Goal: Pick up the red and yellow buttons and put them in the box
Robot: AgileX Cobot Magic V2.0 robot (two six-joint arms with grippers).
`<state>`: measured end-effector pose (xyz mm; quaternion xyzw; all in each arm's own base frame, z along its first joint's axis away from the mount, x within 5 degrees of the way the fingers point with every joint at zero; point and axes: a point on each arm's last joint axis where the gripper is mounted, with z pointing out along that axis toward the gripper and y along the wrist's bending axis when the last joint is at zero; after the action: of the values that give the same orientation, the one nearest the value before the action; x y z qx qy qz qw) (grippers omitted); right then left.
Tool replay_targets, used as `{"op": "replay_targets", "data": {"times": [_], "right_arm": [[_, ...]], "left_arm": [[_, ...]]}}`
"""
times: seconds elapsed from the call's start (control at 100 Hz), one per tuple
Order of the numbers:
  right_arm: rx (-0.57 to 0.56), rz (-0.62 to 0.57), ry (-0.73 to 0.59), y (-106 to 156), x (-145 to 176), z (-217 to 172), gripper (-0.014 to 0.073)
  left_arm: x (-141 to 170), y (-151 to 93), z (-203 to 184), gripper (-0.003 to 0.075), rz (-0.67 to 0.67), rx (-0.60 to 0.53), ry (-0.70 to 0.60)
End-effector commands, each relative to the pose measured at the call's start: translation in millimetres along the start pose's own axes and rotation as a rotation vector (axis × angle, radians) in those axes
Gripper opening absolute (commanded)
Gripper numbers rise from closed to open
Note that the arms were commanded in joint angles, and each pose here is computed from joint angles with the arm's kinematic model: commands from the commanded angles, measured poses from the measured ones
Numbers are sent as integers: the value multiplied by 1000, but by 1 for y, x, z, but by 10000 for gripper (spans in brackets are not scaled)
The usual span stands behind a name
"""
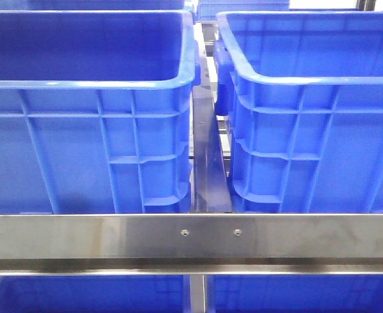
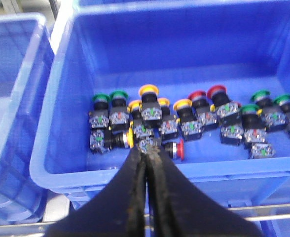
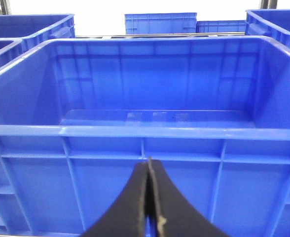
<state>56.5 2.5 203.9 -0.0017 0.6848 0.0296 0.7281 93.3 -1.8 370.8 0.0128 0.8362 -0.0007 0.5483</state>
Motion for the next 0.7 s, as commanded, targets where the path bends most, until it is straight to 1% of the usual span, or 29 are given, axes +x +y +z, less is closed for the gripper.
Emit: {"op": "replay_targets", "data": {"times": [0.0, 0.18, 0.33, 0.51, 0.58, 0.65, 0.69], "right_arm": [[11, -12, -119, -1, -15, -3, -68], [11, -12, -119, -1, -15, -3, -68], [11, -12, -119, -1, -15, -3, -68], [11, -12, -119, -1, -15, -3, -68], [11, -12, -119, -1, -15, -3, -68], [11, -12, -119, -1, -15, -3, -68], [11, -12, -119, -1, -15, -3, -68]], "left_arm": [[-24, 0, 8, -19, -3, 5, -38], [-38, -1, 32, -19, -2, 6, -13], [-38, -1, 48, -19, -4, 8, 30], [-37, -4, 55, -6, -42, 36, 51], [-37, -5, 56, 55, -51, 42, 55], [-37, -5, 57, 164, -55, 45, 59], [-36, -5, 58, 244, -55, 44, 62]]}}
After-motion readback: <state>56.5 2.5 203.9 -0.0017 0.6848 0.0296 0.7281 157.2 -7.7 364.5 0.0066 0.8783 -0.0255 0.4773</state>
